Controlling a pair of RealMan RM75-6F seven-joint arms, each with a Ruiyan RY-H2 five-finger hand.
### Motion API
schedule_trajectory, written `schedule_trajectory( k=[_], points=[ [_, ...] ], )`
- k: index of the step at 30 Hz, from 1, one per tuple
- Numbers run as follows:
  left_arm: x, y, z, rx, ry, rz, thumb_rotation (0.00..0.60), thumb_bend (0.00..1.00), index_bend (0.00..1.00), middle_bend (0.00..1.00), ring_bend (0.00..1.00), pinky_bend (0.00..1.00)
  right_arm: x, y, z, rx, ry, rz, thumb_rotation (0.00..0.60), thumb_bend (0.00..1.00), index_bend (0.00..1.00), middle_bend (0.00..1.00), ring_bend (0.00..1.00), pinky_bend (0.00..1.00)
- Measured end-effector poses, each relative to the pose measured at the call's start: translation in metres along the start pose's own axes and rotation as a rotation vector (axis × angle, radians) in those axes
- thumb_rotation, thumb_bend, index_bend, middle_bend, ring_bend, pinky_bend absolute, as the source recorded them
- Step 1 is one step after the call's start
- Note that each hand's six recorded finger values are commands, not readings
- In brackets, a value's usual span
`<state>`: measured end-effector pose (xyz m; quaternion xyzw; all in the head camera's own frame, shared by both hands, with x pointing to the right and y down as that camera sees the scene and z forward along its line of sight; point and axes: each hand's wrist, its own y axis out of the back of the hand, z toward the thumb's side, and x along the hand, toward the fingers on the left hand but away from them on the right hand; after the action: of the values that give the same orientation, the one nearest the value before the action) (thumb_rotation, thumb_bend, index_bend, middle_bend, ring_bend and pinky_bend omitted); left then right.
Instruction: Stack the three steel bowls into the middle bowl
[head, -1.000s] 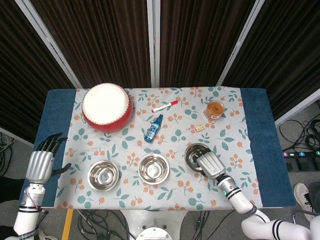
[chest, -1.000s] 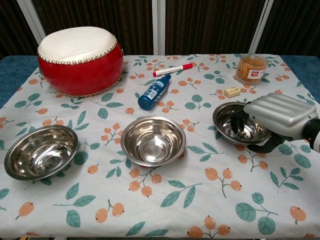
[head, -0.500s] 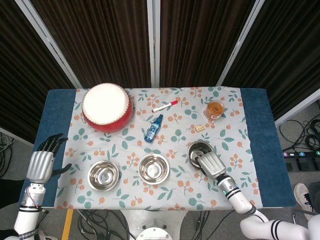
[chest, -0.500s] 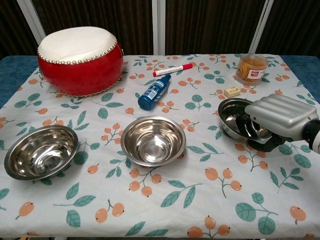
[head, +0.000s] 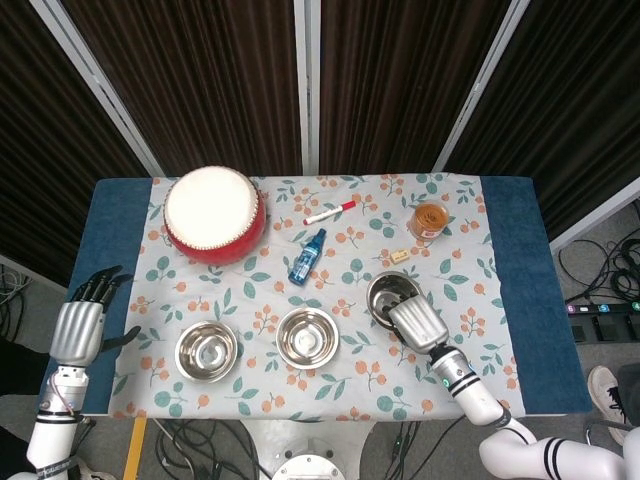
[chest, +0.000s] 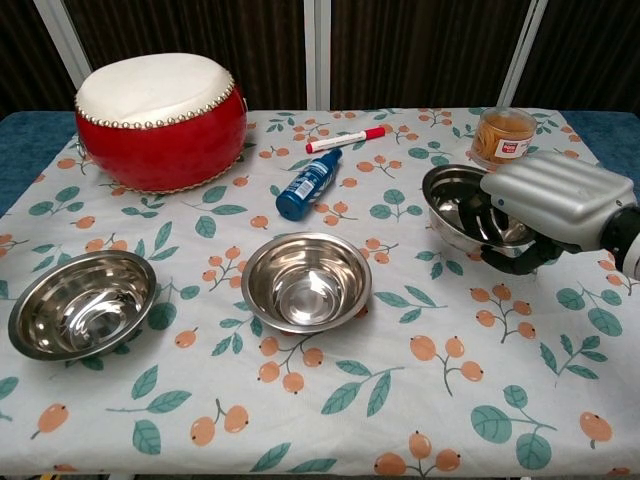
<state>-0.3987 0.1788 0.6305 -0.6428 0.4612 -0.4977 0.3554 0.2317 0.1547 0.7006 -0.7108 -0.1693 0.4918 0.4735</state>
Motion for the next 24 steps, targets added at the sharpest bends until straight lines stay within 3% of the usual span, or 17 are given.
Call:
schedule_trajectory(
  k=[8,21,23,24],
  points=[
    [-0.003,-0.001,-0.011,0.012,0.038,-0.002,0.6,0.16,0.26,0.24,0.16,0.27,-0.016,0.037,0.054,-0.005,0.149,-0.08,0.6,0.42,0.7,0.6,0.48,0.53],
    [-0.007,-0.003,-0.029,0.021,0.093,-0.02,0.6,0.16,0.26,0.24,0.16,0.26,-0.024,0.032,0.128,-0.021,0.313,-0.059,0.6,0.42,0.7,0.6,0.48,0.53],
    [-0.007,-0.004,-0.03,0.021,0.097,-0.022,0.6,0.16,0.26,0.24,0.16,0.26,-0.024,0.031,0.133,-0.014,0.326,-0.058,0.6,0.35,0.67,0.57,0.47,0.51],
    [-0.007,-0.004,-0.031,0.021,0.098,-0.022,0.6,0.16,0.26,0.24,0.16,0.26,-0.024,0.031,0.134,-0.012,0.329,-0.055,0.6,0.27,0.62,0.54,0.45,0.47]
  ],
)
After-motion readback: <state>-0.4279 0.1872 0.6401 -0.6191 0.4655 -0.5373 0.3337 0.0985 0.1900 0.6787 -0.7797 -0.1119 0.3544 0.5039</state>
